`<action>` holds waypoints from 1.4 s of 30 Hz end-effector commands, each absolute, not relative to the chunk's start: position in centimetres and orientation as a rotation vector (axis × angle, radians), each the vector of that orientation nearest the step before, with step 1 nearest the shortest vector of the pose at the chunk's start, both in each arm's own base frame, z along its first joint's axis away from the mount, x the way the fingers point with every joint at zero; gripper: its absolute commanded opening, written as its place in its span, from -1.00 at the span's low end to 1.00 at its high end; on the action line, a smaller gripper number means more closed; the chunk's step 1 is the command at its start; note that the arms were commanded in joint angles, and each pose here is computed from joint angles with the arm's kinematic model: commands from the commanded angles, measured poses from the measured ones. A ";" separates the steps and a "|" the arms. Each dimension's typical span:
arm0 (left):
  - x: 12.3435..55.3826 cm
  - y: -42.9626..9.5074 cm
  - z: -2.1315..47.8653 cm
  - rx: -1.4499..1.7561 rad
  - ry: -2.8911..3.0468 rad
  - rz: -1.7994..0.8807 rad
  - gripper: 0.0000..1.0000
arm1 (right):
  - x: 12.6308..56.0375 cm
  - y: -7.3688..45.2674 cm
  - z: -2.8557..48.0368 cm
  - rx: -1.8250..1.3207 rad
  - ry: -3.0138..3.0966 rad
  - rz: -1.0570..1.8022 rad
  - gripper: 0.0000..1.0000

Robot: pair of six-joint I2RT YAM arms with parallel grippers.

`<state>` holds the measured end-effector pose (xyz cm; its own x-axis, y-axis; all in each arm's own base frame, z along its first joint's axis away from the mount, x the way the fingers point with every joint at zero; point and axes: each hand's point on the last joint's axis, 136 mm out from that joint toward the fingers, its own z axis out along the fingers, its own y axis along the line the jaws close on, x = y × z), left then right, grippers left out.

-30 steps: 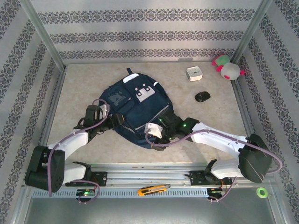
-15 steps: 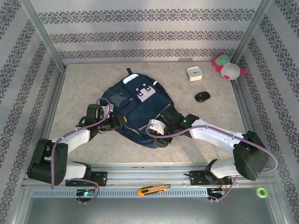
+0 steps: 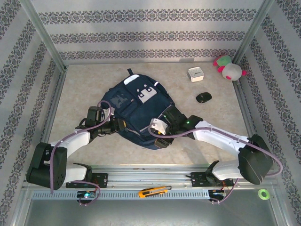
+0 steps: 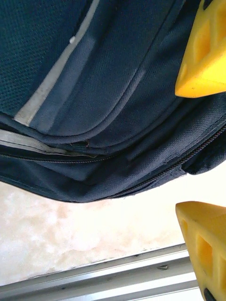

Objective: Pack the student bag

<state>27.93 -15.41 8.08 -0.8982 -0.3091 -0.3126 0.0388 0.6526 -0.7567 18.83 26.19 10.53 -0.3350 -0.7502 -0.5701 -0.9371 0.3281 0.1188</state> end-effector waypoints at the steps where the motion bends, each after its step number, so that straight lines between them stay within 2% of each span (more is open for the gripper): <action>1: 26.5 -15.6 7.9 -0.204 2.479 -1.142 -0.56 | 19.3 26.4 12.3 -1.353 2.203 0.654 0.19; 8: 26.0 -15.3 7.4 -0.237 2.484 -1.131 -0.71 | 18.6 27.2 14.1 -1.121 2.205 0.797 0.19; 9: 25.9 -15.3 7.1 -0.244 2.490 -1.129 -0.68 | 18.4 27.3 14.3 -1.101 2.196 0.816 0.19; 11: 25.8 -15.2 6.7 -0.268 2.507 -1.128 -0.45 | 18.0 27.5 14.6 -1.060 2.190 0.842 0.19; 14: 26.1 -15.4 7.3 -0.281 2.475 -1.149 -0.42 | 18.0 27.5 15.0 -0.976 2.221 0.840 0.20; 17: 26.6 -15.4 7.5 -0.310 2.443 -1.168 -0.28 | 18.2 28.3 15.9 -0.845 2.257 0.909 0.20; 25: 26.4 -16.0 6.5 -0.340 2.466 -1.209 -0.30 | 18.3 31.5 17.0 -0.472 2.380 1.178 0.15; 29: 26.7 -16.2 6.7 -0.354 2.452 -1.228 -0.56 | 17.2 34.1 17.0 -0.481 2.402 1.242 0.14; 32: 26.8 -16.2 7.0 -0.357 2.442 -1.234 -0.68 | 17.5 34.6 15.8 -0.466 2.447 1.204 0.14; 38: 26.7 -16.4 7.9 -0.359 2.406 -1.273 -0.87 | 19.3 32.8 13.9 -0.255 2.517 1.070 0.22; 42: 26.7 -16.7 8.5 -0.403 2.343 -1.343 -0.96 | 19.7 28.9 13.3 -0.020 2.530 0.976 0.34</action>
